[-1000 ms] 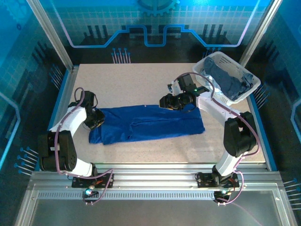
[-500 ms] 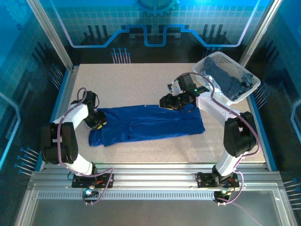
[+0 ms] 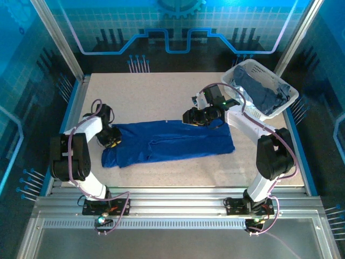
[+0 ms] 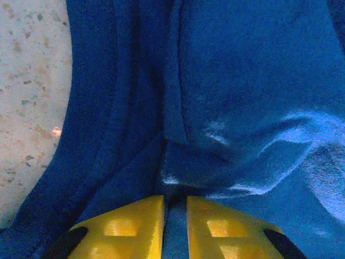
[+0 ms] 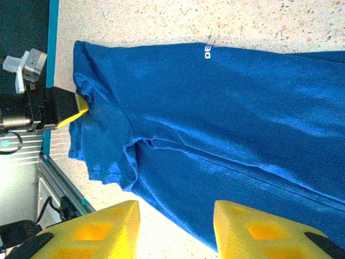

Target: Fold and stack the t-shirts

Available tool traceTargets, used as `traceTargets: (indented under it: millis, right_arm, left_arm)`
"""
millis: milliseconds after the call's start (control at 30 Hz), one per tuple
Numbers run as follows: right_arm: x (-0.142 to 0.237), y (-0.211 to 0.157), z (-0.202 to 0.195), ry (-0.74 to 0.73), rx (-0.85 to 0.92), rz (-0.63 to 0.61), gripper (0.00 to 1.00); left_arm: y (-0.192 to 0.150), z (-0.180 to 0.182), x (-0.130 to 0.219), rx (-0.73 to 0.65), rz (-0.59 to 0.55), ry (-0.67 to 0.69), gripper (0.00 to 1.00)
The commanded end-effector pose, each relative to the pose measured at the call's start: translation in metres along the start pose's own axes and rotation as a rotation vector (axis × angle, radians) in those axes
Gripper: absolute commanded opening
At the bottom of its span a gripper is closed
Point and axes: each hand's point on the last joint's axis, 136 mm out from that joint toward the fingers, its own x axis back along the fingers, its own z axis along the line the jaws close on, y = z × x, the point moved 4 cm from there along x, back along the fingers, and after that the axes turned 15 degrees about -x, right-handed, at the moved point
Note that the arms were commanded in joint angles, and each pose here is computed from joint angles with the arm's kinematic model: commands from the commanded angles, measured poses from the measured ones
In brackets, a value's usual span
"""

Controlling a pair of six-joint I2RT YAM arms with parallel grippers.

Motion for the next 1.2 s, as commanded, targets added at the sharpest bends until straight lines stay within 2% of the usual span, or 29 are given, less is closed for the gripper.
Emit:
traceTargets:
  millis: [0,233,500,567,633,833,967,1167]
  right_arm:
    - [0.005,-0.005,0.010,0.041,0.024,0.016,0.42]
    - [0.002,-0.003,0.007,0.029,0.016,0.019,0.42]
    - [0.000,-0.001,0.008,0.030,0.019,0.018,0.42]
    - [0.000,-0.002,0.008,0.031,0.016,0.023,0.42]
    - [0.000,-0.002,0.007,0.030,0.014,0.024,0.42]
    - [0.001,-0.003,0.006,0.024,0.015,0.023,0.42]
    - [0.001,-0.004,0.004,0.022,0.012,0.023,0.42]
    - [0.001,-0.006,0.002,0.012,0.005,0.027,0.42]
  left_arm:
    - [0.002,0.002,0.002,0.005,-0.006,-0.011,0.12]
    - [-0.004,0.001,0.015,0.013,-0.023,-0.027,0.00]
    - [0.000,0.007,0.039,0.001,-0.097,0.019,0.00]
    - [0.004,0.008,0.039,-0.009,-0.102,0.016,0.17]
    - [0.008,0.008,0.033,-0.025,-0.088,0.000,0.22]
    - [0.025,0.016,0.016,-0.103,-0.075,0.039,0.24]
    - [0.041,0.014,0.010,-0.161,-0.123,0.043,0.33]
    - [0.050,0.006,0.012,-0.162,-0.196,-0.012,0.33]
